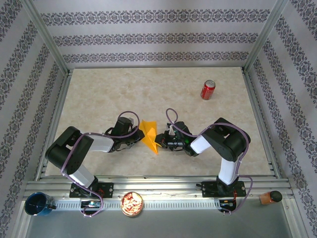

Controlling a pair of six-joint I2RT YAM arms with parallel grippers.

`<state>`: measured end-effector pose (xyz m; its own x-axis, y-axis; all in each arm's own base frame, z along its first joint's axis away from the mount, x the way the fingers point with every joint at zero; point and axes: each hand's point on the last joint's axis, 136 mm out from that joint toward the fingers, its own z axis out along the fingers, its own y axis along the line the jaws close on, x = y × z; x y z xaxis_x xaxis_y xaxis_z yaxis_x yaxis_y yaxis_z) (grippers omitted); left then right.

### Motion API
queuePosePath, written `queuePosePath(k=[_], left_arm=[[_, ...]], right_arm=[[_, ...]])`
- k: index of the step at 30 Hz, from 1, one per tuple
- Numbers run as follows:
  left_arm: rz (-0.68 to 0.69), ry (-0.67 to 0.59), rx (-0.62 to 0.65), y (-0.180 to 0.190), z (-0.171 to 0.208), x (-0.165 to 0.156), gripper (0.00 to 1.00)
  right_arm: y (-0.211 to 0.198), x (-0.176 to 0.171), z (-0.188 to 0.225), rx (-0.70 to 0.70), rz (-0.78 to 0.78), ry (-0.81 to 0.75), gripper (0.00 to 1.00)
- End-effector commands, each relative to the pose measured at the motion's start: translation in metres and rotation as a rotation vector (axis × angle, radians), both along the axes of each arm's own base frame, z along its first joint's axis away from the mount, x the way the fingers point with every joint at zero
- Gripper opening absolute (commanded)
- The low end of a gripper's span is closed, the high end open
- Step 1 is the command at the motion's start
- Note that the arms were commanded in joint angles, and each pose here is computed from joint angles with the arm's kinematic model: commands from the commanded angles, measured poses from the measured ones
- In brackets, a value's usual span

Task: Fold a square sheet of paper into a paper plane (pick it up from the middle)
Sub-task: Fourth fold the wing at the center of the table.

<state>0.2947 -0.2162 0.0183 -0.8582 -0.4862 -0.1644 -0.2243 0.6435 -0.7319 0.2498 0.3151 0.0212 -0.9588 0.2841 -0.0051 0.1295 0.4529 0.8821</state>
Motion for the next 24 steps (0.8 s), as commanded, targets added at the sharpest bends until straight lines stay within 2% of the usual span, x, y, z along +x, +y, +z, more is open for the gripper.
queuePosePath(k=[1,11,24], left_arm=[[0.036,0.073,0.031,0.012,-0.017,-0.017,0.03],[0.035,0.068,0.05,0.014,-0.018,-0.022,0.03],[-0.099,-0.124,-0.009,-0.017,0.045,0.011,0.08]], right_arm=[[-0.013,-0.005,-0.016,-0.052,-0.015,0.039,0.0],[-0.006,-0.007,-0.013,-0.037,0.021,0.034,0.0],[-0.007,-0.011,-0.023,-0.054,0.039,0.066,0.0]])
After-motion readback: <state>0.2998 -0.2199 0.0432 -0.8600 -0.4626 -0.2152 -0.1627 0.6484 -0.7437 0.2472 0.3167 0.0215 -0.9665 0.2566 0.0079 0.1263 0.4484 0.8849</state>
